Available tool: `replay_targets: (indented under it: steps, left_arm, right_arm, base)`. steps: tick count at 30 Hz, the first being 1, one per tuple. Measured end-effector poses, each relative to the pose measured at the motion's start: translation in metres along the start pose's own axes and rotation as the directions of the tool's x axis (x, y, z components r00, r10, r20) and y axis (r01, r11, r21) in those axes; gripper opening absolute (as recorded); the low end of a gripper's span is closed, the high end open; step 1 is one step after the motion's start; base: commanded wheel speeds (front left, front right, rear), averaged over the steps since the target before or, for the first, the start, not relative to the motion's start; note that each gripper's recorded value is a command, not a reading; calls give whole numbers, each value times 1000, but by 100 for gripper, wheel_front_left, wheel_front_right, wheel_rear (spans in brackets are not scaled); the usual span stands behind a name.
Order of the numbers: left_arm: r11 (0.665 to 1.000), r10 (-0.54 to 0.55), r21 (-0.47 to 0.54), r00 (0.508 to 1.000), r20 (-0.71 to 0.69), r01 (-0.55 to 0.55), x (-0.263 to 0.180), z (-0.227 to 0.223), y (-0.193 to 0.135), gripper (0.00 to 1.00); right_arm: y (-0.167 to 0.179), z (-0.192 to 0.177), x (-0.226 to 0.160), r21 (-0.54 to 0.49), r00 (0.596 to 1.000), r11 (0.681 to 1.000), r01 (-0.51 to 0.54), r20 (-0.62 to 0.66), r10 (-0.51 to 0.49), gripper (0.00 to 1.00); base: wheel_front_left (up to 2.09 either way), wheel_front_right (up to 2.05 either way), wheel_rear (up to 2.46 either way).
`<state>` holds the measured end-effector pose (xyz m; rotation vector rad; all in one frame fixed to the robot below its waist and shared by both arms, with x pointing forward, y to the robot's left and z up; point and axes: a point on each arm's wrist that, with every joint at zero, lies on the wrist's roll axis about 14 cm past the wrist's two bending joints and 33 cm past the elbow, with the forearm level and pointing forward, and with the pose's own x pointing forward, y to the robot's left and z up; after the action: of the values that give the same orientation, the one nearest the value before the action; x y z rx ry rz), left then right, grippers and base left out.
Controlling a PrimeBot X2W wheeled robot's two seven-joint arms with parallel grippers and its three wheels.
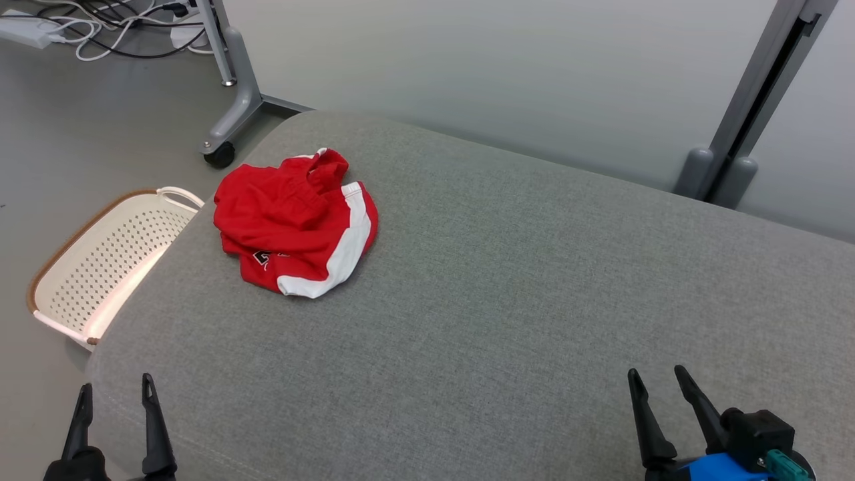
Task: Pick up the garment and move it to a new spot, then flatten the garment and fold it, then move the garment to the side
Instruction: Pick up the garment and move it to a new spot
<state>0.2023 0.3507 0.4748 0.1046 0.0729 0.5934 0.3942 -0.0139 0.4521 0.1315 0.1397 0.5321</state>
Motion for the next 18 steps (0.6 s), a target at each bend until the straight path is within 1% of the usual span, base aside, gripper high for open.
replay_targets:
  steps: [4,8,13,18]
  left_arm:
    - [1000,-8,-2,1000,-1,8,9,1,-5,100]
    - [999,-45,0,999,23,45,33,12,-20,100]
    - [993,-113,30,990,83,111,87,37,-47,100]
    - [982,-184,72,977,104,177,151,50,-84,100]
  right_arm:
    - [-4,0,0,-1,1000,1000,10,-2,-10,100]
    - [-16,5,2,-13,999,999,38,13,-37,100]
    - [-44,8,6,-30,995,994,100,23,-100,100]
    - [-89,6,2,-55,981,980,193,14,-193,100]
  base:
    - [0,0,0]
    - [0,0,0]
    - [0,0,0]
    - [0,0,0]
